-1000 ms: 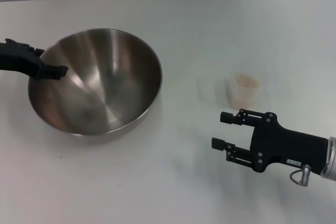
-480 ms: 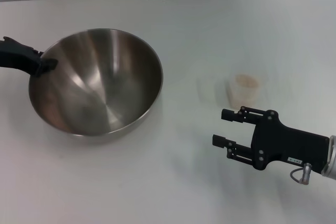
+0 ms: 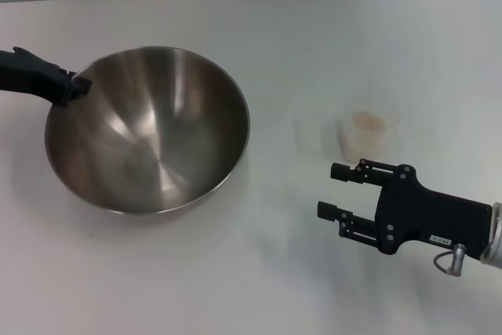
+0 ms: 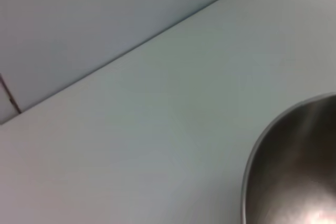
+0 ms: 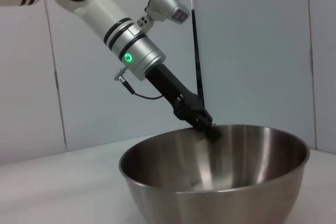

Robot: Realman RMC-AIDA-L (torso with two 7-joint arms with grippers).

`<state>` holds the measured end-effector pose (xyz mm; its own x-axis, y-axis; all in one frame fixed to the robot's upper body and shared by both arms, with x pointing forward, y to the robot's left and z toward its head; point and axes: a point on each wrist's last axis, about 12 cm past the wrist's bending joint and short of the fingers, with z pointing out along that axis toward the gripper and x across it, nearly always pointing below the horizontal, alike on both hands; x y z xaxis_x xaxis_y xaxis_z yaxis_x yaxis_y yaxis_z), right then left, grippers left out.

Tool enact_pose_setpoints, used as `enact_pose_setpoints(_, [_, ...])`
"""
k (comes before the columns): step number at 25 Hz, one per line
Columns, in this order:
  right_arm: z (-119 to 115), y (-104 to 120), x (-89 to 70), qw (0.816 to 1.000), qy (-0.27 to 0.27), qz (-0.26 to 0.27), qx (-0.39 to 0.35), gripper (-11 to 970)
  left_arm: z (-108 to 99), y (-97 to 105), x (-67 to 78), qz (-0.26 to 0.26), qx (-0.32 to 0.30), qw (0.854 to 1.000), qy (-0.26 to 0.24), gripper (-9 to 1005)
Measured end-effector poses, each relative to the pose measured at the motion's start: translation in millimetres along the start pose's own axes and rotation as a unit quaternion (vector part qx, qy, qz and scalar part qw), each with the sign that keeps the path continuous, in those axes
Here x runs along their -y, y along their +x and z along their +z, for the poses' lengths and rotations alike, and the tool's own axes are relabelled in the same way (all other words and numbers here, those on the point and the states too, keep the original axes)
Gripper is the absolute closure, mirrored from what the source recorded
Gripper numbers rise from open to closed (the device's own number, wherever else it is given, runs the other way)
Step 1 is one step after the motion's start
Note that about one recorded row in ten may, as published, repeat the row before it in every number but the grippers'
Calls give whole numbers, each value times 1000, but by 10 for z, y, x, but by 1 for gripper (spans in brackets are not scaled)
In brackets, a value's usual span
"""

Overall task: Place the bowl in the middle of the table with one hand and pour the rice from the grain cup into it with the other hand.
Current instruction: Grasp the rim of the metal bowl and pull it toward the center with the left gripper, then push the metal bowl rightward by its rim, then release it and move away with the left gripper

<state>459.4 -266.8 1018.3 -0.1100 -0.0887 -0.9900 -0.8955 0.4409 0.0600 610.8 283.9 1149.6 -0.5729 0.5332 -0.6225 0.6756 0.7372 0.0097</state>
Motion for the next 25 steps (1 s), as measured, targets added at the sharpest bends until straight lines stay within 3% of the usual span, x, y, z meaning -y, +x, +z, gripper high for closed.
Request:
enact_pose_setpoints(10, [-9,5,-5,1000,1,0,0,365,-164,-203,-63,-25,36,999,23,947])
enact_pose_setpoints(18, [-8,5,-6,1000,1,0,0,365,-365,-520,26,-11,52,997,51,956])
enact_pose_setpoints(25, [-14,7,-5,1000,2,0,-1,365,-439,-612,64,-1,56,997,52,956])
